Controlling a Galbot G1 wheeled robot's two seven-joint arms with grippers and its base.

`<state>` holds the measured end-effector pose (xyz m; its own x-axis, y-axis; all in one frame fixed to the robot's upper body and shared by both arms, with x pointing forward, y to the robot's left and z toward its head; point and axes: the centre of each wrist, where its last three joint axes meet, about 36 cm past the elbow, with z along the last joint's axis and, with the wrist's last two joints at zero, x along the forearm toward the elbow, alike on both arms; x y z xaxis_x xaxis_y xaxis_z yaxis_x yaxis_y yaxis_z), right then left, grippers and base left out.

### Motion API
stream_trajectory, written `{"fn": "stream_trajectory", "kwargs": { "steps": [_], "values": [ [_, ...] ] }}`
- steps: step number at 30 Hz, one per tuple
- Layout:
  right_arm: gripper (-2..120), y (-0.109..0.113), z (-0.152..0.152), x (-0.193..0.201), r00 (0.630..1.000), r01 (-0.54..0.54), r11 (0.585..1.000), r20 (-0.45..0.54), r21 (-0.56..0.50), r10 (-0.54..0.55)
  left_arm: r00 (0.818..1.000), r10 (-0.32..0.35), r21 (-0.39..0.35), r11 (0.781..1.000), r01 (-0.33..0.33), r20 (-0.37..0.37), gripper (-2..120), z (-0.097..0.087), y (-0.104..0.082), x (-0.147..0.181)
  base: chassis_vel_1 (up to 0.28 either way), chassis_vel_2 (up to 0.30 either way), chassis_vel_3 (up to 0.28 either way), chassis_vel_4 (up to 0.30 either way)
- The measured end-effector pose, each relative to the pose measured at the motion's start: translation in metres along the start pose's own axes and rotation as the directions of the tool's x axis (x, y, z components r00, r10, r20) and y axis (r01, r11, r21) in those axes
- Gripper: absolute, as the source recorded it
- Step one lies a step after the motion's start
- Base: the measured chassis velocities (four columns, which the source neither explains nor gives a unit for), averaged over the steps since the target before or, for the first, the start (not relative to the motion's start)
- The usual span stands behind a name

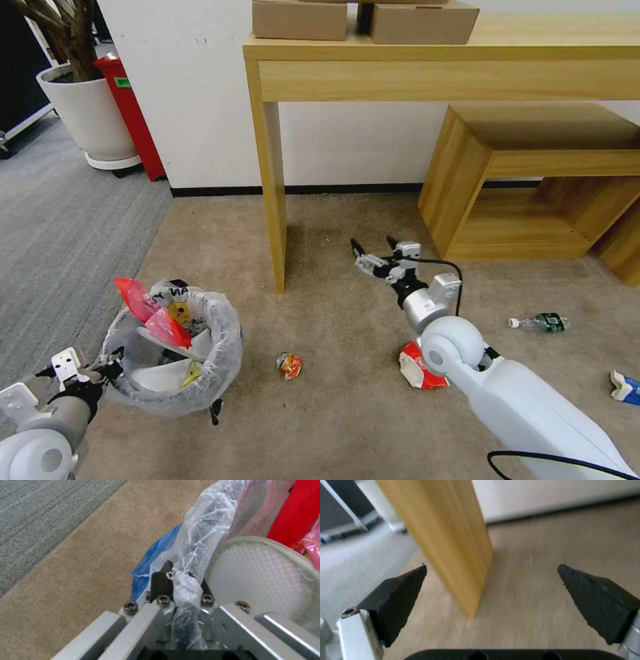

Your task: Pick up the trash bin and place the garbage on the floor into it.

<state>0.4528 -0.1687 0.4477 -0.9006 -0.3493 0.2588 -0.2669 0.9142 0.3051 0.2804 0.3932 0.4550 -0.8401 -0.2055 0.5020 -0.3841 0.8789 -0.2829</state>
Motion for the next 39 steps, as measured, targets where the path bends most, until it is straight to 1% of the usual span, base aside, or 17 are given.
{"fn": "stream_trajectory", "kwargs": {
  "steps": [3,4,7,8,11,15,16,17,18,19,22,23,26,27,29,34,39],
  "values": [
    [100,0.019,0.011,-0.010,0.992,-0.029,0.999,-0.126,-0.043,0.024,1.000,-0.001,0.001,1.000,0.001,-0.002,1,0.000,0.000,-0.002,0.000,0.000,0.000,0.000],
    [100,0.019,0.011,-0.010,0.992,-0.029,0.999,-0.126,-0.043,0.024,1.000,-0.001,0.001,1.000,0.001,-0.002,1,0.000,0.000,-0.002,0.000,0.000,0.000,0.000],
    [100,0.039,0.025,-0.016,0.971,-0.047,0.996,-0.236,-0.080,0.027,1.000,0.001,0.003,1.000,-0.001,-0.006,1,0.001,0.000,-0.004,0.000,0.000,0.000,0.000],
    [100,0.039,0.025,-0.016,0.971,-0.047,0.996,-0.236,-0.080,0.027,1.000,0.001,0.003,1.000,-0.001,-0.006,1,0.001,0.000,-0.004,0.000,0.000,0.000,0.000],
    [100,0.054,0.038,-0.022,0.951,-0.060,0.994,-0.306,-0.086,0.031,1.000,-0.004,0.004,1.000,0.004,-0.008,1,0.002,0.001,-0.004,0.000,0.000,0.000,0.000],
    [100,0.060,0.044,-0.024,0.944,-0.066,0.994,-0.328,-0.087,0.034,1.000,-0.008,0.005,1.000,0.008,-0.008,1,0.003,0.001,-0.004,0.000,0.000,0.000,0.000],
    [100,0.082,0.061,-0.031,0.921,-0.087,0.991,-0.386,-0.100,0.042,1.000,-0.011,0.007,1.000,0.012,-0.008,1,0.003,0.002,-0.004,0.000,0.000,0.000,0.000],
    [100,0.095,0.069,-0.036,0.902,-0.100,0.989,-0.430,-0.105,0.046,1.000,-0.015,0.010,1.000,0.015,-0.008,1,0.004,0.002,-0.003,0.000,0.000,0.000,0.000],
    [100,0.108,0.078,-0.042,0.871,-0.126,0.987,-0.488,-0.098,0.063,1.000,-0.019,0.013,1.000,0.019,-0.009,1,0.005,0.003,-0.003,0.000,0.000,0.000,0.000],
    [100,0.108,0.078,-0.042,0.871,-0.126,0.987,-0.488,-0.098,0.063,1.000,-0.019,0.013,1.000,0.019,-0.009,1,0.005,0.003,-0.003,0.000,0.000,0.000,0.000],
    [100,0.119,0.098,-0.063,0.816,-0.177,0.981,-0.569,-0.076,0.103,1.000,-0.025,0.014,1.000,0.025,-0.012,1,0.008,0.005,-0.003,0.000,0.000,0.000,0.000],
    [100,0.119,0.098,-0.063,0.816,-0.177,0.981,-0.569,-0.076,0.103,1.000,-0.025,0.014,1.000,0.025,-0.012,1,0.008,0.005,-0.003,0.000,0.000,0.000,0.000],
    [100,0.119,0.127,-0.082,0.765,-0.212,0.977,-0.626,-0.027,0.149,1.000,-0.025,0.014,1.000,0.025,-0.014,1,0.009,0.004,-0.003,0.000,0.000,0.000,0.000],
    [100,0.119,0.127,-0.082,0.765,-0.212,0.977,-0.626,-0.027,0.149,1.000,-0.025,0.014,1.000,0.025,-0.014,1,0.009,0.004,-0.003,0.000,0.000,0.000,0.000],
    [100,0.121,0.146,-0.090,0.750,-0.211,0.978,-0.641,0.002,0.163,1.000,-0.025,0.018,1.000,0.025,-0.016,1,0.010,0.004,-0.004,0.000,0.000,0.000,0.000],
    [100,0.131,0.166,-0.097,0.743,-0.190,0.982,-0.651,0.015,0.154,0.999,-0.025,0.026,0.999,0.026,-0.019,1,0.014,0.004,-0.005,0.000,0.000,0.000,0.000],
    [99,0.139,0.180,-0.109,0.750,-0.172,0.985,-0.645,0.031,0.151,0.999,-0.026,0.033,0.999,0.027,-0.020,1,0.016,0.005,-0.006,0.000,0.000,0.000,0.000]
  ]
}}
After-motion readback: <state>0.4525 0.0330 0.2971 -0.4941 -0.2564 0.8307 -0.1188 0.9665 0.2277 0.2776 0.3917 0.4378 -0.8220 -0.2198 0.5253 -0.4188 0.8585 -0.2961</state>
